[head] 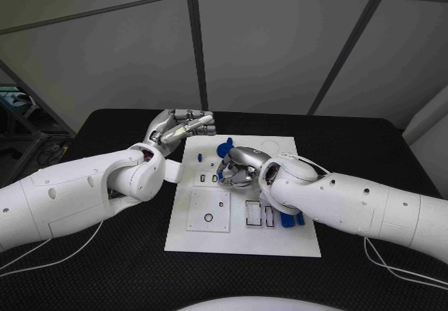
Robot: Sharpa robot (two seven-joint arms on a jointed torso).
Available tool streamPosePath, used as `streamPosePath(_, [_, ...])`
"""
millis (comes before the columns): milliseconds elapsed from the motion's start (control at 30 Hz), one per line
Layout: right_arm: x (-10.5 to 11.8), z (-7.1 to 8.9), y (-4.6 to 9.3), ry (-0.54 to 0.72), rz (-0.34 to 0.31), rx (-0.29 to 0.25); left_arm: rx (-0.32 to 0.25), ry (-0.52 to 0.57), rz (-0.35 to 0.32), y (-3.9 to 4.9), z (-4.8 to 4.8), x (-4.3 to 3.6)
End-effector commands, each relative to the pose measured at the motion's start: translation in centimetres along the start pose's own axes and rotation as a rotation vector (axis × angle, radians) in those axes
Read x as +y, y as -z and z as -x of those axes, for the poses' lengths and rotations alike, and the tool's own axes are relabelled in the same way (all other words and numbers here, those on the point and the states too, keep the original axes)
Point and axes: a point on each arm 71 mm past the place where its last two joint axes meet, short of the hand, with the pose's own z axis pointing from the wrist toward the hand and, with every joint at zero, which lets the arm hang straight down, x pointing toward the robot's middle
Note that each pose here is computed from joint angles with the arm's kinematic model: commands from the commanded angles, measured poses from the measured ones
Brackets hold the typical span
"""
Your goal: Assemble the parts on the task board
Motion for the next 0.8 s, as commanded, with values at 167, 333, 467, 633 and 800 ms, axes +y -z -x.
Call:
streamPosePath(167, [-0.39, -0.44, 0.02, 0.020, -0.024, 0.030, 0.016, 0.007, -0.003, -0.10, -0.23, -0.08])
streamPosePath(333, [-0.44, -0.43, 0.00, 0.021, -0.026, 0.028, 0.015, 0.007, -0.003, -0.10, -0.22, -0.08])
streamPosePath(467, [-0.45, -0.40, -0.02, 0.021, -0.027, 0.025, 0.016, 0.008, -0.003, -0.10, -0.24, -0.08])
streamPosePath(633, [-0.43, -0.38, -0.04, 0.021, -0.025, 0.020, 0.017, 0.008, -0.003, -0.11, -0.25, -0.07])
streamPosePath(800, [-0.42, -0.38, -0.05, 0.021, -0.025, 0.019, 0.017, 0.008, -0.002, -0.12, -0.25, -0.06])
